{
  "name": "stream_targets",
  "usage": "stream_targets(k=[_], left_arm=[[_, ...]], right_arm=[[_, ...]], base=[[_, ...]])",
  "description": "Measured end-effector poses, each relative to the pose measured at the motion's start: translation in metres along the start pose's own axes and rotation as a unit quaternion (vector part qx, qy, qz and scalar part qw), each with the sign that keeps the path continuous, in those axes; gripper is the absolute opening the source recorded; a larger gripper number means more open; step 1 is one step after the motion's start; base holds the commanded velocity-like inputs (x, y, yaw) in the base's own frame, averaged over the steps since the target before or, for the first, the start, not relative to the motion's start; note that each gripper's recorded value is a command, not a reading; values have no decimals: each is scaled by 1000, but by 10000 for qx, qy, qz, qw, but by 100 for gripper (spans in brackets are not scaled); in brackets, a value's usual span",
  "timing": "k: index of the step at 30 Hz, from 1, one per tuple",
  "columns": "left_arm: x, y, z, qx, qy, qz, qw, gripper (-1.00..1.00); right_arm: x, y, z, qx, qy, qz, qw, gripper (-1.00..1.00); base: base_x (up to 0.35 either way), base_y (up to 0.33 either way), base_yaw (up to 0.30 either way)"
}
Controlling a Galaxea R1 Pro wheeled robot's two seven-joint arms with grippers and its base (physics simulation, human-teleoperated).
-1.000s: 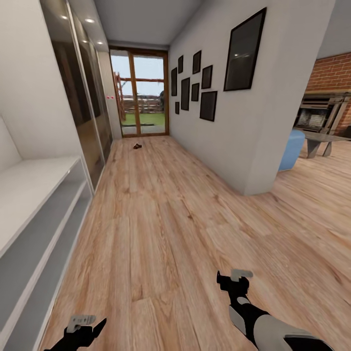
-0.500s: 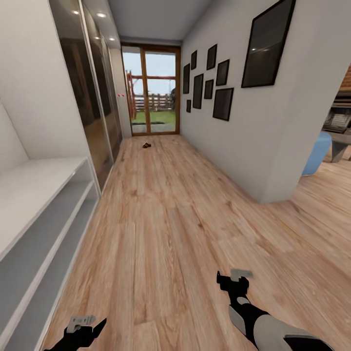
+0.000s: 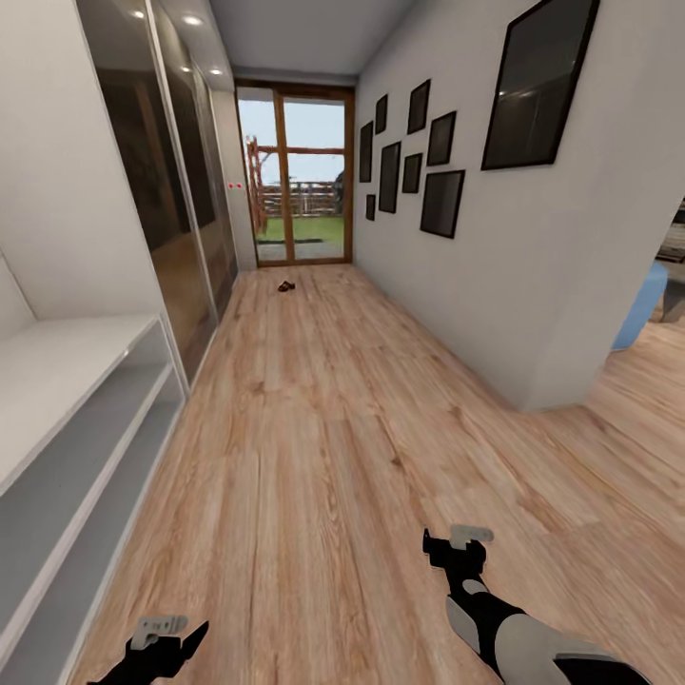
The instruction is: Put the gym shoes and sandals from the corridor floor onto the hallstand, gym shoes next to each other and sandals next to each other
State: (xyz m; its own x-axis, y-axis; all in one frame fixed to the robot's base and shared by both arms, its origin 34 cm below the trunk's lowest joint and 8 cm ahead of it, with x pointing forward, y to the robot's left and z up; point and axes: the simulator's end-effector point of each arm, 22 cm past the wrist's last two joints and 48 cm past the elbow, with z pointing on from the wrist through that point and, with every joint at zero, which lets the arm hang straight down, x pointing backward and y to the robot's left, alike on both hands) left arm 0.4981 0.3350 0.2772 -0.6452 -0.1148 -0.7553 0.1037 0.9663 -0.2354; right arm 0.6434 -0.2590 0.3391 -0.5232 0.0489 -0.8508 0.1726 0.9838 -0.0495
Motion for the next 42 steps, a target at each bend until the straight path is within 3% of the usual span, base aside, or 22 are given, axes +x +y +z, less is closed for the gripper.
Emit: stream_targets(k=[42], left_arm=[[29, 4, 2, -124, 283, -115, 9995, 100]], right_arm=[[24, -1, 5, 26, 206, -34, 9998, 100]], base=[[343, -119, 174]])
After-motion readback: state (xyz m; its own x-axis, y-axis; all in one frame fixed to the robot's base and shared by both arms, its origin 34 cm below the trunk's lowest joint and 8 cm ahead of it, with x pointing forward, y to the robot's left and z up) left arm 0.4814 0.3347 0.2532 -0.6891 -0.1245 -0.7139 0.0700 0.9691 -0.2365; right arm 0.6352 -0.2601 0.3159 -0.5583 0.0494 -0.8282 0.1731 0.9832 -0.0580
